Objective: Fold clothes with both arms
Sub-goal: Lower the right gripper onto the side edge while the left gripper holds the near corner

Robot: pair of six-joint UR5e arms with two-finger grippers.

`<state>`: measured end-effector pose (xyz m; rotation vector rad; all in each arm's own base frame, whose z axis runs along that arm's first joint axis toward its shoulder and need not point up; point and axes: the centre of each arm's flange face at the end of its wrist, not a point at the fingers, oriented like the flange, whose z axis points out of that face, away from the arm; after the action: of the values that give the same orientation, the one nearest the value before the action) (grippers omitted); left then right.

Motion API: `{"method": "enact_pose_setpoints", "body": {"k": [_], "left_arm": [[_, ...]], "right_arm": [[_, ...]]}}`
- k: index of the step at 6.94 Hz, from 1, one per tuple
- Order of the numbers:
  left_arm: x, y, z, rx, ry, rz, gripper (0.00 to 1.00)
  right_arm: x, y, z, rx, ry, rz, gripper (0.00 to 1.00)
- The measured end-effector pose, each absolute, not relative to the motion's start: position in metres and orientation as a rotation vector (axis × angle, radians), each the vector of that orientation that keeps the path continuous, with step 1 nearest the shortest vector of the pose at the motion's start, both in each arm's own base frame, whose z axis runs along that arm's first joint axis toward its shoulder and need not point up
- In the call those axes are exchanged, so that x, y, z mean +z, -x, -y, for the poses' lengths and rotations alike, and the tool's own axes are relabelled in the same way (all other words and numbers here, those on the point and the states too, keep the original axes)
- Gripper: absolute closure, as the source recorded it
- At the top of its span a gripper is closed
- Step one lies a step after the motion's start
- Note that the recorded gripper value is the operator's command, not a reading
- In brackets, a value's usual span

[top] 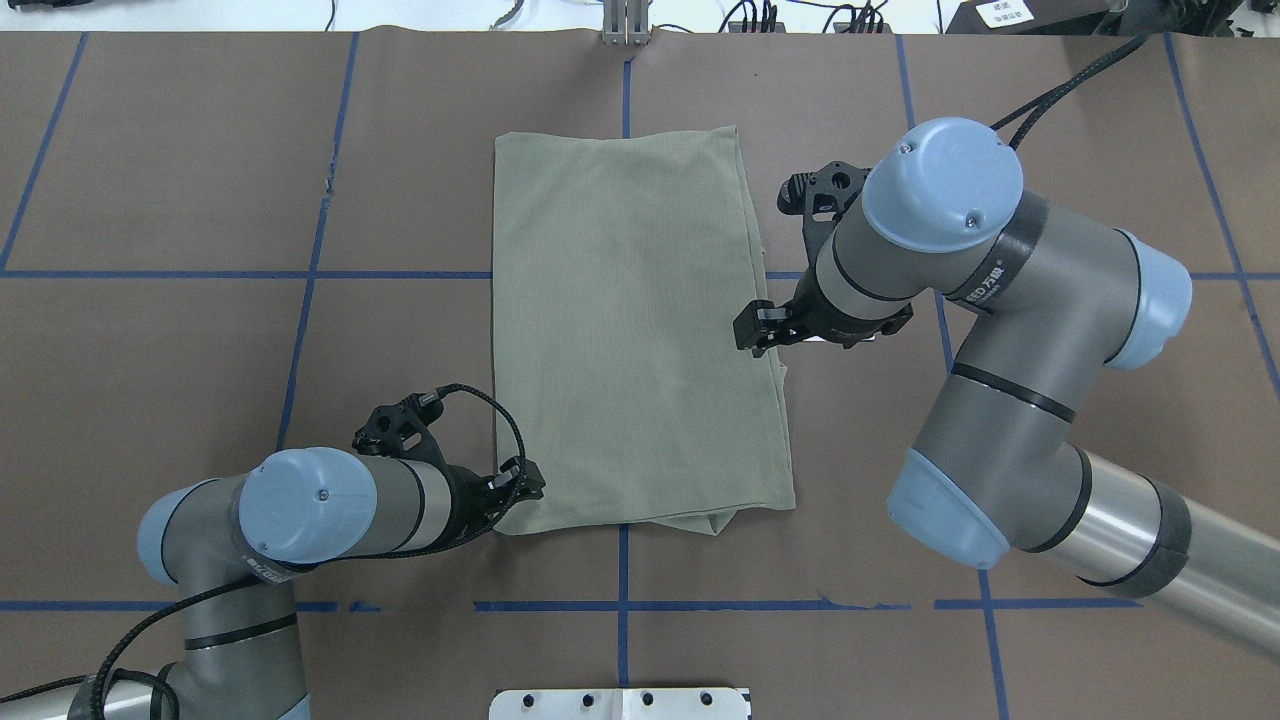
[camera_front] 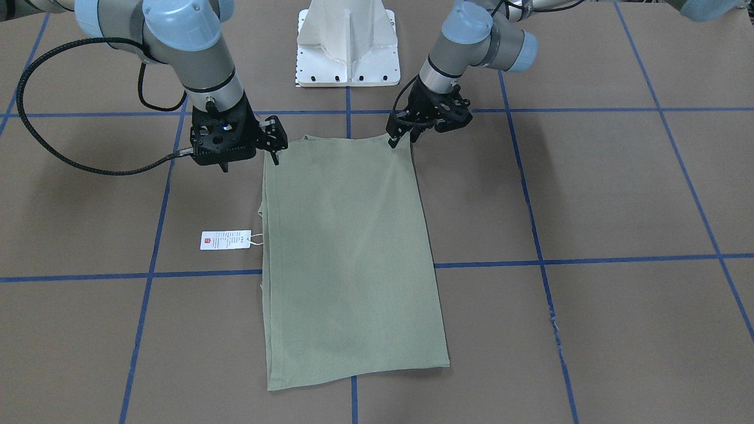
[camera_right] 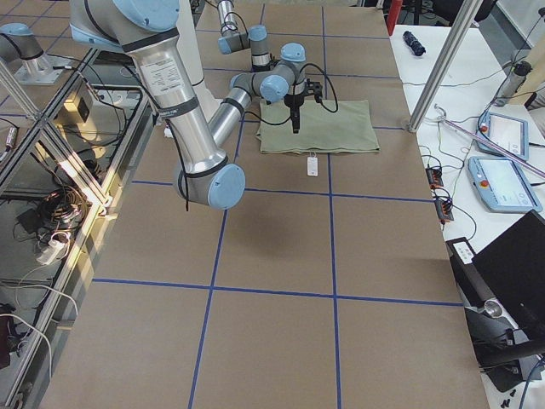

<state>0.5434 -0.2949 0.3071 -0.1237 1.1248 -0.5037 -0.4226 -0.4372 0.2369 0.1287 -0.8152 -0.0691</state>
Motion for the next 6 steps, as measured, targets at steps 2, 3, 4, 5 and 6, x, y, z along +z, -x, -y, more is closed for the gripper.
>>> {"method": "enact_pose_setpoints", "body": {"k": [2,3,4,5,6], "left_arm": [[0.307,-0.546,0.293,-0.500,0.126,-1.123,0.85],[0.305,-0.547,0.293,-0.499,0.127,-1.126,1.00],[0.303,-0.547,0.292,-0.497,0.127,-1.127,1.00],[0.301,-0.548,0.290,-0.496,0.126,-1.122,1.00],[0.298,-0.548,0.289,-0.493,0.124,-1.118,1.00]], "right_arm": [[0.239,0.423,0.437,-0.068,-0.128,0.812,0.00],[0.240,0.423,0.437,-0.068,-0.126,0.810,0.00],[0.241,0.422,0.437,-0.068,-0.125,0.809,0.00],[0.242,0.422,0.437,-0.067,-0.123,0.808,0.00],[0.243,0.422,0.436,-0.067,-0.121,0.808,0.00]]}}
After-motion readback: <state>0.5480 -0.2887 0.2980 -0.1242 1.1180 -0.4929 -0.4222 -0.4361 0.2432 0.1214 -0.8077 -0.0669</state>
